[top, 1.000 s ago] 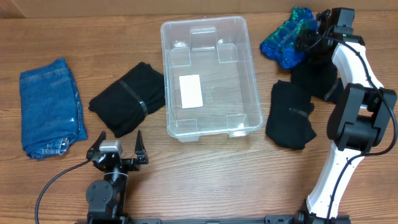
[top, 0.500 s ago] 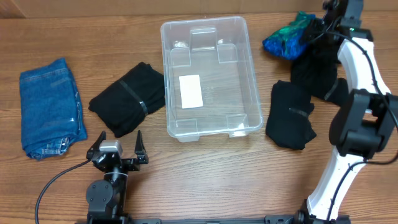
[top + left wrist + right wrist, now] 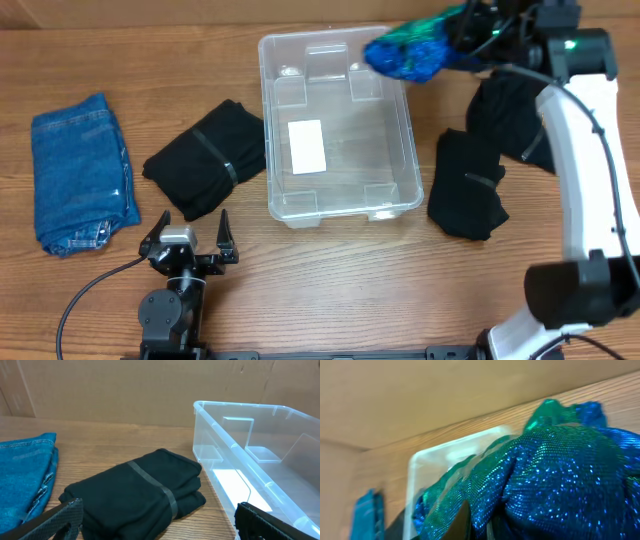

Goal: Pack container
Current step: 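Carry the sparkly garment left and lower it into the clear bin, then release the sparkly garment and press it flat inside the bin, then move the right gripper to the black garments and grasp one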

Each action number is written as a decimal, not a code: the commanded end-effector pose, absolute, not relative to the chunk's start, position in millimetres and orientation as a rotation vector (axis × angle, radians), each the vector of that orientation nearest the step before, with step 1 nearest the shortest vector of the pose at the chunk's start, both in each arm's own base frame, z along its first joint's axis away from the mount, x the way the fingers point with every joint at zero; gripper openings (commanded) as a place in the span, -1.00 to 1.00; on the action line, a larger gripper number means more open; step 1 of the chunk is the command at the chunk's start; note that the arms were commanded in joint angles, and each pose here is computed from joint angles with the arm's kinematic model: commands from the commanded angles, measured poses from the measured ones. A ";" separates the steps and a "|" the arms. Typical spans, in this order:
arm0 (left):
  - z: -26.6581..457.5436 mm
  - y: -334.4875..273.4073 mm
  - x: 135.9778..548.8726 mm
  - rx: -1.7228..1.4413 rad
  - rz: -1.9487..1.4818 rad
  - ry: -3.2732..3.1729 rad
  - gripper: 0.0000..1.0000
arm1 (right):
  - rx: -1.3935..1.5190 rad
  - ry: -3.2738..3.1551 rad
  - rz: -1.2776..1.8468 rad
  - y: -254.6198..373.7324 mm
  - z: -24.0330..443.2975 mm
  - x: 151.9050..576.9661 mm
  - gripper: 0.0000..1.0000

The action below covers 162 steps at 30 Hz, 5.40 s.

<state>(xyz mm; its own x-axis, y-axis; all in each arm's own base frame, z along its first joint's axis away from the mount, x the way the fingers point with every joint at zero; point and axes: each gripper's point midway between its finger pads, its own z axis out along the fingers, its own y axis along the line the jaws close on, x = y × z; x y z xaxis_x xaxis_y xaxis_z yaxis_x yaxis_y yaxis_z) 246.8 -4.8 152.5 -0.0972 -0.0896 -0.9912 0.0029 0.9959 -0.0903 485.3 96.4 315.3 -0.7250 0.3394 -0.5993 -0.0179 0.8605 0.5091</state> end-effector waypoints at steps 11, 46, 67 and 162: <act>151.7 -5.2 247.0 -0.041 -0.061 1.666 1.00 | 0.422 2.229 0.653 234.8 313.3 480.4 -0.92; 151.8 -5.2 247.0 -0.041 -0.062 1.666 1.00 | 0.129 2.534 0.274 240.4 151.6 507.2 1.00; 151.8 -5.2 247.0 -0.041 -0.062 1.666 1.00 | -0.163 2.847 0.134 220.7 102.6 439.9 -0.92; 151.8 -5.2 247.0 -0.041 -0.061 1.666 1.00 | 0.846 3.222 0.331 -41.5 32.4 305.6 0.64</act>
<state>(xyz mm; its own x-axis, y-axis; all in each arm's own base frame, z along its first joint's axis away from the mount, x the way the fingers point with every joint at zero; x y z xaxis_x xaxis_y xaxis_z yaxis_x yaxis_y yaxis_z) 246.8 -4.8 152.7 -0.0964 -0.0896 -0.9913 0.0030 0.9959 -0.0903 312.4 -46.1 42.1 -0.8592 0.4543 0.2352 0.4915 0.8606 0.1333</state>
